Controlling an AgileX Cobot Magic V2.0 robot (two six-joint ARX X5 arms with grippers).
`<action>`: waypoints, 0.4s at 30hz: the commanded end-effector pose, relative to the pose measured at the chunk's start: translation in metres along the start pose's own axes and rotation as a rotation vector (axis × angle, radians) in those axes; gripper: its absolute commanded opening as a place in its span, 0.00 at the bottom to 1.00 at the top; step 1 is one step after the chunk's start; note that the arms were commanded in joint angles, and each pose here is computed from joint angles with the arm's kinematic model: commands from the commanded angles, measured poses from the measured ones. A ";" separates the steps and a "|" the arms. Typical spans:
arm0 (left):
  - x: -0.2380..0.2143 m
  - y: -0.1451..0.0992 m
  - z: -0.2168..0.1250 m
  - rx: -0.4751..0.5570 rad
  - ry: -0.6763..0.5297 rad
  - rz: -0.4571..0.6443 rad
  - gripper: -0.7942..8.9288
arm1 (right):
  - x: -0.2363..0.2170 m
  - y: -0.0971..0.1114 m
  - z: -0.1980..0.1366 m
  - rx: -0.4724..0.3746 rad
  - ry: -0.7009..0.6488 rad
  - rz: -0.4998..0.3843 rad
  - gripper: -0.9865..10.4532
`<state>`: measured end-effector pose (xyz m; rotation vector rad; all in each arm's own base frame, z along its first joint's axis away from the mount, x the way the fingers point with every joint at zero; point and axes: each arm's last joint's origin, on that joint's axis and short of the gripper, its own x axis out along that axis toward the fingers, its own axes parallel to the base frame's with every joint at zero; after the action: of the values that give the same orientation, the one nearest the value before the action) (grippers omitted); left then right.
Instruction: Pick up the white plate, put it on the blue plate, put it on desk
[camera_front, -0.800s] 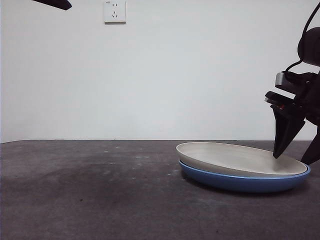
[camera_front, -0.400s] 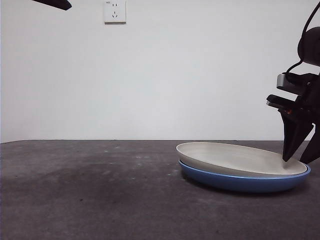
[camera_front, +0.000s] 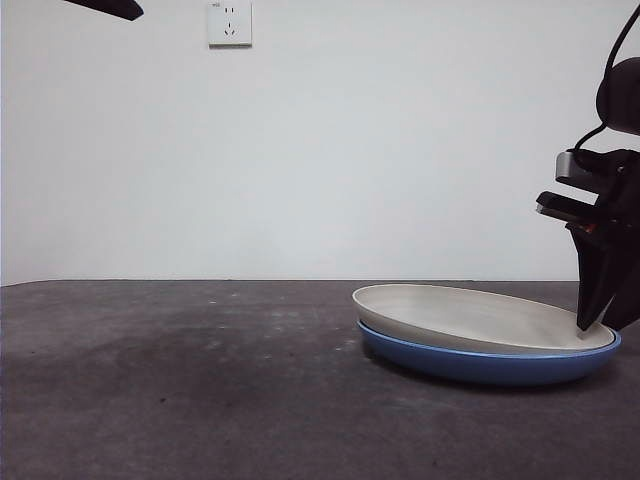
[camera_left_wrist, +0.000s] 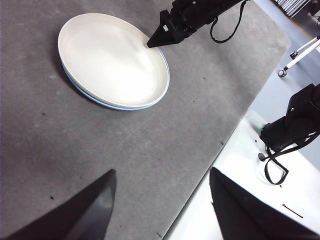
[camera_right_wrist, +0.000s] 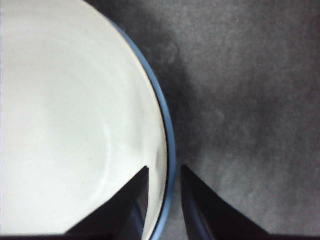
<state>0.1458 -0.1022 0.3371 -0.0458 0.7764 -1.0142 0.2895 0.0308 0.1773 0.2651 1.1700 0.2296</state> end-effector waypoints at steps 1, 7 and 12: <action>0.000 -0.001 0.003 0.022 -0.005 -0.008 0.39 | 0.004 -0.001 0.001 0.009 0.018 -0.003 0.17; 0.000 -0.001 0.003 0.022 -0.005 -0.008 0.39 | 0.004 -0.001 0.000 0.010 0.024 -0.004 0.10; 0.000 -0.001 0.003 0.021 -0.004 -0.008 0.39 | 0.004 -0.001 0.000 0.010 0.022 -0.004 0.10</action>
<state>0.1458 -0.1022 0.3371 -0.0458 0.7764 -1.0142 0.2884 0.0306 0.1768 0.2678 1.1827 0.2268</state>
